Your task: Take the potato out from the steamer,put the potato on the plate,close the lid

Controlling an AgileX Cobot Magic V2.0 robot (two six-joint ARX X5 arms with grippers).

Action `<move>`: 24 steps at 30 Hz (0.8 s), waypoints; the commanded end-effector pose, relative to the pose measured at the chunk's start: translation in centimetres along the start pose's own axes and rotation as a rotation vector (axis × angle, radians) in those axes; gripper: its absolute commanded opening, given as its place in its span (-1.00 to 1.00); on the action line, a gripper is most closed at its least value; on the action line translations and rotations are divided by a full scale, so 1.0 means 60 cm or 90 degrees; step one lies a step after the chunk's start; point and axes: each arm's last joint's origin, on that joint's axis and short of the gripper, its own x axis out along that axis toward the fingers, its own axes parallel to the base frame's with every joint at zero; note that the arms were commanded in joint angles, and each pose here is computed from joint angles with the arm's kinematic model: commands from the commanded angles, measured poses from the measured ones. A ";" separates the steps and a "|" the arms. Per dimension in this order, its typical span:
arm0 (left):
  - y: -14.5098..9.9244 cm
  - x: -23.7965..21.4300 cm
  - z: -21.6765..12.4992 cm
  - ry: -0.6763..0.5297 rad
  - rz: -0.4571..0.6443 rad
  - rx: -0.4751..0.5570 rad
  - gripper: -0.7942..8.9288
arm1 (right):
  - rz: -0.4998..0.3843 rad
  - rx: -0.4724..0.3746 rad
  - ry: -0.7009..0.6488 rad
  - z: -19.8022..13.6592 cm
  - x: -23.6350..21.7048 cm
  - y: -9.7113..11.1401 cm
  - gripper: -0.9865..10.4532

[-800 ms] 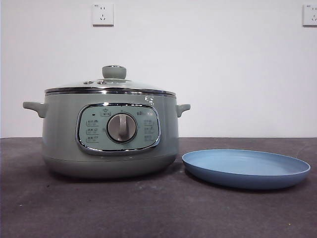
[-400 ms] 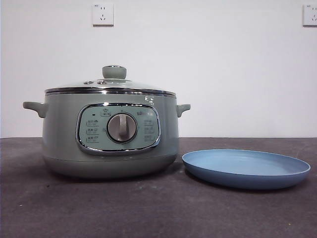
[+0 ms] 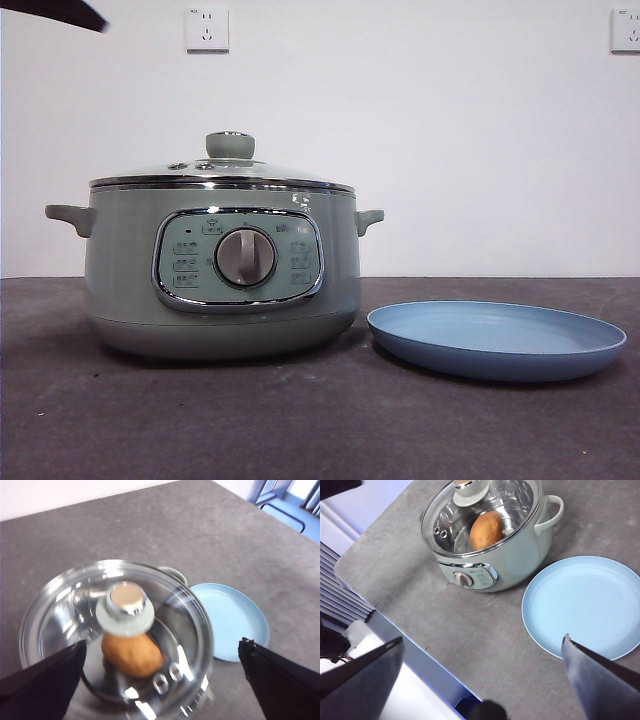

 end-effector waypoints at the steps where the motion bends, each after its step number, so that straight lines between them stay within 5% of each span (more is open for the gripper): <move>1: 0.010 0.043 0.016 0.024 0.013 0.031 0.54 | 0.002 0.001 0.001 0.001 0.002 -0.001 0.27; 13: 0.034 0.194 0.031 0.079 0.030 0.074 0.54 | 0.002 0.002 0.002 0.002 0.003 -0.002 0.27; 24: 0.049 0.248 0.005 0.125 0.042 0.079 0.51 | 0.002 0.002 0.003 0.002 0.003 -0.002 0.27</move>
